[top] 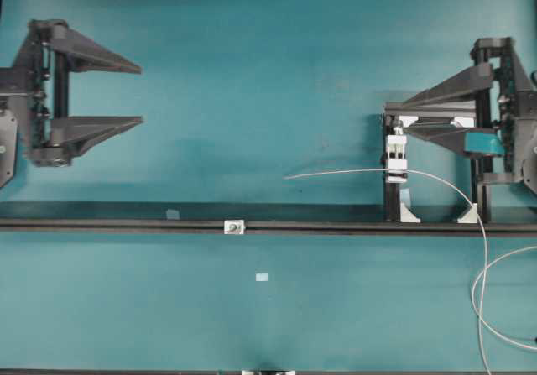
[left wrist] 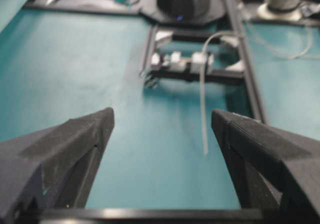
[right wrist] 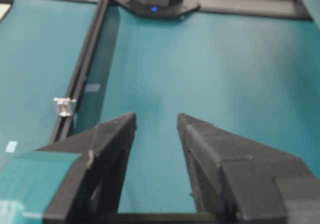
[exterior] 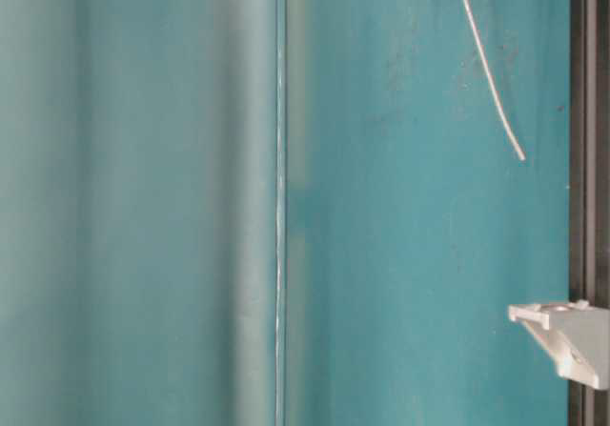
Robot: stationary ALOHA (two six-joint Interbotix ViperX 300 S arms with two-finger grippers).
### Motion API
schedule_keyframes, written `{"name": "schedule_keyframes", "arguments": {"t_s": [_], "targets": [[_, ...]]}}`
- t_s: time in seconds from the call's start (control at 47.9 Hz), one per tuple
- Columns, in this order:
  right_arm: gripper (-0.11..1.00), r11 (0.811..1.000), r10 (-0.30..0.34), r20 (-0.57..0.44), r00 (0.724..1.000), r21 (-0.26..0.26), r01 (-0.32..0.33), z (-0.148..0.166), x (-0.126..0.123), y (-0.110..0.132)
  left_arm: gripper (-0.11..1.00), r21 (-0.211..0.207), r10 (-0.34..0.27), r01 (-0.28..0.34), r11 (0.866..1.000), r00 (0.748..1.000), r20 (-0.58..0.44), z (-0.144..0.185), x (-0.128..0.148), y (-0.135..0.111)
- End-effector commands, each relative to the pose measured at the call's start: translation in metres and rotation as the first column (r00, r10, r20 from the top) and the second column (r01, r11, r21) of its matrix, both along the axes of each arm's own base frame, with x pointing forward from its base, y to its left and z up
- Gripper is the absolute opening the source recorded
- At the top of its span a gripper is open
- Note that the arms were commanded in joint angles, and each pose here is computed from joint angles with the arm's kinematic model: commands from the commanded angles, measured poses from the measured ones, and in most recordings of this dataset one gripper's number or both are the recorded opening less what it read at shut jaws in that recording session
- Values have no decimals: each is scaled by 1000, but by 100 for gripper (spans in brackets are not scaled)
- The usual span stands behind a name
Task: Insert the wire into the hole on the left side and pull it with the left arm.
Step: 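Move the right gripper down toward the white wire at the fixture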
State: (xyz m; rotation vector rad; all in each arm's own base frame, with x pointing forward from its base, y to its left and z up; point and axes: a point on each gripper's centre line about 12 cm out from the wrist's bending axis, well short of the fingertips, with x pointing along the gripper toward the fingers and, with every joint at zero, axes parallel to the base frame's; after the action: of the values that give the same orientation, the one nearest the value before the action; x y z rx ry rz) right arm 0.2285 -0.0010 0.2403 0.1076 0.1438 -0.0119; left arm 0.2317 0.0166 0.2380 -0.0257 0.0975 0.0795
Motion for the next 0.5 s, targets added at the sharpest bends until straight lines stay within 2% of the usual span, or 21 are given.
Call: {"name": "schedule_keyframes", "arguments": {"t_s": [0.0, 0.292, 0.48], "targets": [[55, 1000, -6, 17, 1000, 10, 5, 6, 9, -1, 66, 1, 17, -17, 1000, 1000, 8, -1, 4, 4], [65, 997, -13, -66, 998, 72, 18, -15, 29, -1, 76, 1, 23, -23, 1000, 999, -37, -19, 11, 6], [67, 994, -17, -129, 992, 100, 31, -28, 45, -1, 77, -1, 23, -23, 1000, 997, -72, -29, 16, 6]]}}
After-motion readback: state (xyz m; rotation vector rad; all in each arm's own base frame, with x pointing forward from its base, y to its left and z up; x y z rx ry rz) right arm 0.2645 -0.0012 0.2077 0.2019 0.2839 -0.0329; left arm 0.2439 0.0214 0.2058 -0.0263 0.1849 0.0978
